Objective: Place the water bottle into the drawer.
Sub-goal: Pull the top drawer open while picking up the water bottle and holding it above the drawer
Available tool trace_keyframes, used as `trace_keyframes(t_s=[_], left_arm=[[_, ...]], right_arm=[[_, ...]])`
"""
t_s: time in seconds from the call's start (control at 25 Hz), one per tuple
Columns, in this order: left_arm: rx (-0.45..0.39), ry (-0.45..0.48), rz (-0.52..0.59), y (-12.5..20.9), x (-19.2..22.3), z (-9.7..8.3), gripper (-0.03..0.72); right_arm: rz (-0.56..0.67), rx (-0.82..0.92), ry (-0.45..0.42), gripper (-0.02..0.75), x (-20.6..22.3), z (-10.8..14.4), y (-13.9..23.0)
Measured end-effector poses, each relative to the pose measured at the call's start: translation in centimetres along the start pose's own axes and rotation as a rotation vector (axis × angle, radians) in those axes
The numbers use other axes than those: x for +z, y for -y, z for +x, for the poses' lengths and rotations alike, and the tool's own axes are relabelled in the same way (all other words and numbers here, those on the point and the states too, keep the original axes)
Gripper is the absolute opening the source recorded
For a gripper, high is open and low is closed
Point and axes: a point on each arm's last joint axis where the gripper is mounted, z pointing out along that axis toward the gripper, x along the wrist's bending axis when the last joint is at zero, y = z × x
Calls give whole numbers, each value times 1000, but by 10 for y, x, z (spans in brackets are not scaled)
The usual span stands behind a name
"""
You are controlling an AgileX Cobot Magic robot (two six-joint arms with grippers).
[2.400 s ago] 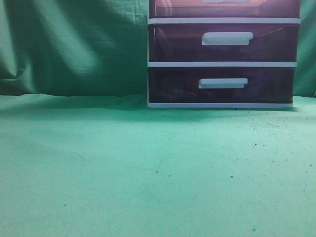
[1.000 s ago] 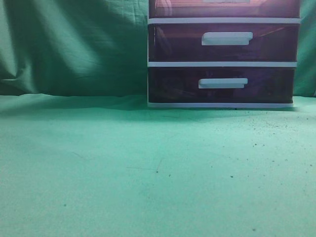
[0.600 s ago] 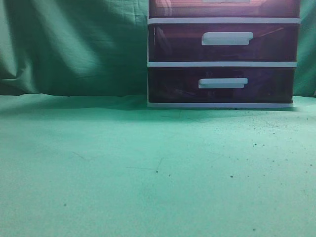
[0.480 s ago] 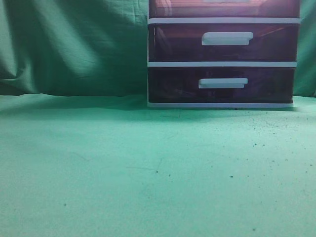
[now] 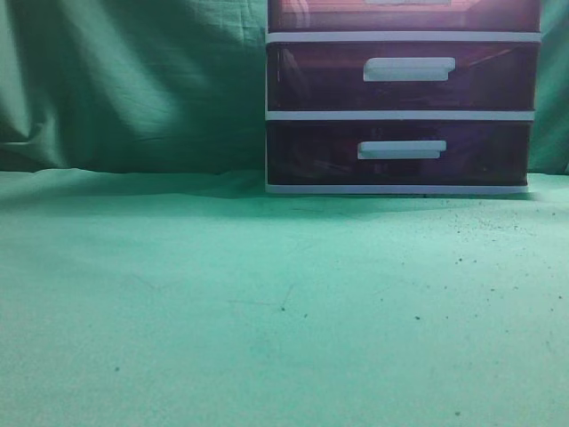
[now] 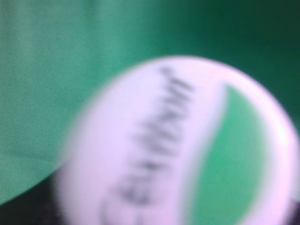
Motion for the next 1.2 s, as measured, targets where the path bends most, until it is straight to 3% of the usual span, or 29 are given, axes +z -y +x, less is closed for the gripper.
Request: trace_keyframes(t_s=[0.08,0.24,0.4,0.72,0.96,1.08,1.2], left_arm=[[0,-2,0,1,2,0,403],[2,2,3,-2,2,0,330],[7,41,57,-19,-9,-6,340],[57,136,-32,-98,-96,-21,340],[193,244,-95,-113,-166,-53,340],[264,323,-125,-108,-186,-75,340],[335,363,-132,-103,-195,-91,340]], right_arm=[[0,0,0,0,0,0,0],[0,0,0,0,0,0,0],[0,0,0,0,0,0,0],[-8,-32,0,0,0,0,-1],[-292,-1,-35,0,-4,4,-29],[-253,5,-29,0,-1,8,-59],[-130,25,-21,0,14,14,-95]])
